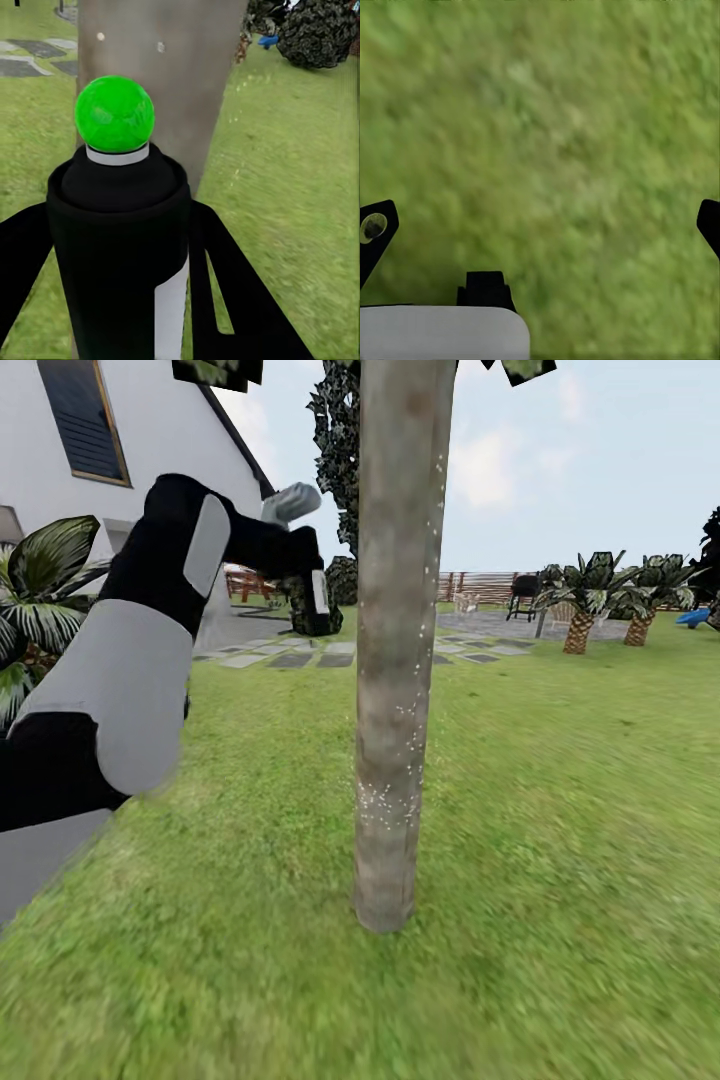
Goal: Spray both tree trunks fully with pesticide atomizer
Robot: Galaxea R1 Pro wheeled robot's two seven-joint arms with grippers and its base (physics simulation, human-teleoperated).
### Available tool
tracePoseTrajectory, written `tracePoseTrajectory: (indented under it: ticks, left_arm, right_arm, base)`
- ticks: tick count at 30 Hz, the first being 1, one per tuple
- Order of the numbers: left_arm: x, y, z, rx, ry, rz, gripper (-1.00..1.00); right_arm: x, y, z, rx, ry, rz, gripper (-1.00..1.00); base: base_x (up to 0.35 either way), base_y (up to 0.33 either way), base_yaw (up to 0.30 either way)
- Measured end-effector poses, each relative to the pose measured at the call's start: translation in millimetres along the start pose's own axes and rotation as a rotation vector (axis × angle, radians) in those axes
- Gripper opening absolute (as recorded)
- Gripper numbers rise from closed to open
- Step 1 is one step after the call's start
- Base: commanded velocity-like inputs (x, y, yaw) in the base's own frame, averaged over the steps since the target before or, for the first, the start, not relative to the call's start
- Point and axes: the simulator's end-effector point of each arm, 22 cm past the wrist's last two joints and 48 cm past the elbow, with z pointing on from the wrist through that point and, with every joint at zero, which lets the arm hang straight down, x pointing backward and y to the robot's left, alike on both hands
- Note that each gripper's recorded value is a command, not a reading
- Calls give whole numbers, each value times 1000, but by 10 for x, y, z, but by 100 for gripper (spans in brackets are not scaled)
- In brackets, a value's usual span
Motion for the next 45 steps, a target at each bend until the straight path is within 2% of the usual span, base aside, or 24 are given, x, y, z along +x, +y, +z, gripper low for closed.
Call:
tracePoseTrajectory:
  ticks: [3,4,9,10,14,19,21,25,26,28,29,30,33,39,45]
  left_arm:
    - [-307,-203,-128,46,-47,-1,-100]
    - [-430,-321,-186,82,-69,-13,-100]
    - [-355,-347,-126,102,-43,-39,-100]
    - [-370,-493,-126,160,-49,-73,-100]
    - [-220,-709,-6,228,-12,-121,-100]
    - [-155,-727,36,238,5,-138,-100]
    - [-122,-709,58,236,13,-144,-100]
    - [204,-577,232,206,94,-182,-100]
    - [233,-350,218,161,99,-191,-100]
    - [157,-175,144,139,80,-200,-100]
    - [8,-39,35,118,42,-191,-100]
    - [-45,-5,-1,114,29,-188,-100]
    - [-114,37,-52,108,11,-182,-100]
    - [-111,56,-54,106,12,-185,-100]
    - [77,78,49,107,56,-215,-100]
  right_arm:
    - [1,-1,1,0,0,0,100]
    - [0,0,0,0,0,0,100]
    - [1,0,1,0,0,0,100]
    - [1,0,1,0,0,0,100]
    - [2,0,1,0,1,0,100]
    - [3,0,1,0,1,-1,100]
    - [2,0,1,0,1,0,100]
    - [2,0,1,0,1,0,100]
    - [1,1,1,0,1,-1,100]
    - [1,1,1,0,0,-1,100]
    - [1,1,1,0,0,-1,100]
    - [2,0,1,0,1,-1,100]
    - [3,0,1,0,1,-1,100]
    - [2,0,1,0,1,0,100]
    - [4,-6,2,1,1,2,100]
  base:
    - [0,0,0]
    - [0,0,0]
    - [0,0,0]
    - [0,0,0]
    - [0,0,0]
    - [0,0,0]
    - [0,0,0]
    - [0,0,0]
    - [0,0,0]
    - [0,0,0]
    - [0,0,0]
    - [0,0,0]
    - [0,0,0]
    - [0,0,0]
    - [0,0,0]
